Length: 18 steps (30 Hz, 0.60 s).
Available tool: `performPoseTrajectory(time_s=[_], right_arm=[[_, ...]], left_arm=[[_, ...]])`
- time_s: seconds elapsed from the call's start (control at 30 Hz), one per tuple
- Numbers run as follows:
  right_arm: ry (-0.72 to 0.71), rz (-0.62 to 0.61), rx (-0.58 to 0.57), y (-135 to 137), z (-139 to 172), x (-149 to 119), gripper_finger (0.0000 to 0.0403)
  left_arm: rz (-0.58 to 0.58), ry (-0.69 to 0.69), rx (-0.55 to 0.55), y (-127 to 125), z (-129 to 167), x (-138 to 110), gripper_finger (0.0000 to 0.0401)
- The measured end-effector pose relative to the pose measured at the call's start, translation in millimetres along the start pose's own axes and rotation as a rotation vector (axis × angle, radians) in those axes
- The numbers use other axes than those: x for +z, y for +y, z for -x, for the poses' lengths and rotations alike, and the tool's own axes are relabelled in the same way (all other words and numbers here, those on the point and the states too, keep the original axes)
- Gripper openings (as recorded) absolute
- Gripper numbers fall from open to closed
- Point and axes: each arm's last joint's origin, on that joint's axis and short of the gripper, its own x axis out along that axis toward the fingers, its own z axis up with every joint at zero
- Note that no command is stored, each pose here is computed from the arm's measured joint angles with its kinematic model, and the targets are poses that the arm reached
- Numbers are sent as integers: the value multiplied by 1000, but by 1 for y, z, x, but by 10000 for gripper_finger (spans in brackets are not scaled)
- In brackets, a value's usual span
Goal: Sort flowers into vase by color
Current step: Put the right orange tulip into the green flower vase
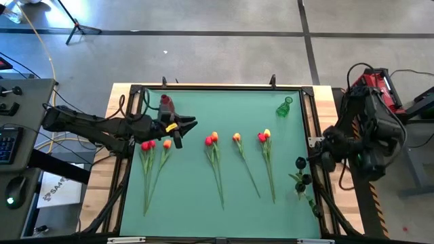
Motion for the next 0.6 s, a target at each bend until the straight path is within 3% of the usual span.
performPoseTrajectory(time_s=[0.33, 0.6], right_arm=[[-274, -128, 256, 6, 31, 38, 98], [-230, -89, 332, 32, 30, 30, 98]], left_arm=[[-16, 31, -6, -2, 2, -4, 103], [-64, 123, 8, 2, 2, -13, 103]])
